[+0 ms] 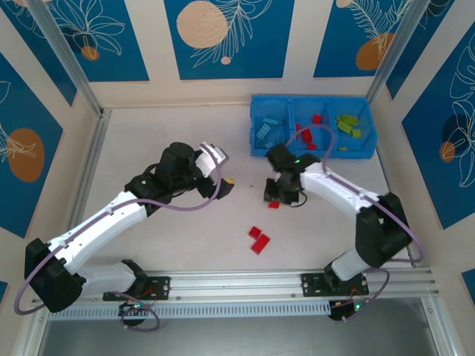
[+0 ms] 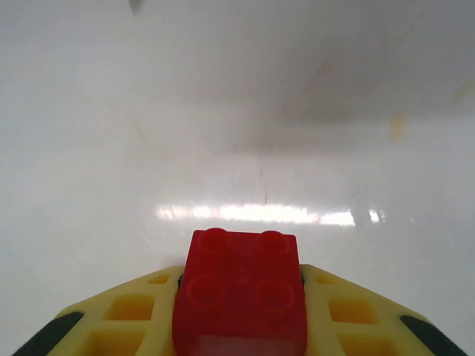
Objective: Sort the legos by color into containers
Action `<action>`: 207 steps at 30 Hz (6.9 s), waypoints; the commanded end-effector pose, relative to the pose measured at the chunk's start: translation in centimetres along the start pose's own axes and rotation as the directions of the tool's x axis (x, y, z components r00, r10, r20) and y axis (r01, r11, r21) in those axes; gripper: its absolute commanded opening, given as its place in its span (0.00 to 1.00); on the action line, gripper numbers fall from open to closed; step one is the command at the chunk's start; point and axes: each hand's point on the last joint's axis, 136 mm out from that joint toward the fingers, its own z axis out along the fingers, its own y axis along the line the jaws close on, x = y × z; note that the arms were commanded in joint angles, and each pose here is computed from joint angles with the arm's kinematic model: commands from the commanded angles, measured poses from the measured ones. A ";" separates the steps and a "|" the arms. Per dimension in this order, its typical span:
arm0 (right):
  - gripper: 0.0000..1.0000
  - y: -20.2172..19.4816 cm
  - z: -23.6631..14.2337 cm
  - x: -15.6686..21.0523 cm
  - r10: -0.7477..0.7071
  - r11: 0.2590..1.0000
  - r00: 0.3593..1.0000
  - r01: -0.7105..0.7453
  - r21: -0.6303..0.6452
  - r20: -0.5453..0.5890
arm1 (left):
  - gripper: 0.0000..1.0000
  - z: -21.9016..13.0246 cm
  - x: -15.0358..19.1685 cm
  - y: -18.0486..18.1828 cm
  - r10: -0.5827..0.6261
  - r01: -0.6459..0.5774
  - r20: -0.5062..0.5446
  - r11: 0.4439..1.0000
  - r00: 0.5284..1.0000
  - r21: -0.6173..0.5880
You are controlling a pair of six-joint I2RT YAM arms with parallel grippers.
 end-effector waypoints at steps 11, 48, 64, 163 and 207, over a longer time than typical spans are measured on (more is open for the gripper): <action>0.21 -10.0 -2.6 -24.4 0.252 0.961 0.920 -0.274 0.033 0.301 | 0.87 3.8 -1.5 -1.5 -0.084 0.079 0.044 0.992 0.996 0.096; 0.69 4.5 1.1 10.8 -0.572 0.820 0.818 0.567 -0.083 -0.060 | 0.87 1.2 0.9 -1.0 0.022 -0.022 -0.034 1.000 0.999 0.007; 0.58 4.5 9.1 12.5 -0.646 0.732 0.732 0.675 0.098 -0.215 | 0.87 -0.3 2.1 -1.1 0.006 -0.007 -0.046 1.000 0.999 -0.009; 0.46 3.3 5.3 13.9 -0.577 0.793 0.799 0.598 0.117 -0.171 | 1.00 -3.6 8.0 -6.8 0.411 -0.365 -0.077 0.870 0.909 0.332; 0.88 -4.6 -7.6 -17.3 0.173 0.984 0.913 -0.148 -0.095 0.370 | 1.00 -2.2 4.8 12.8 -0.312 0.362 0.184 0.799 0.932 -0.479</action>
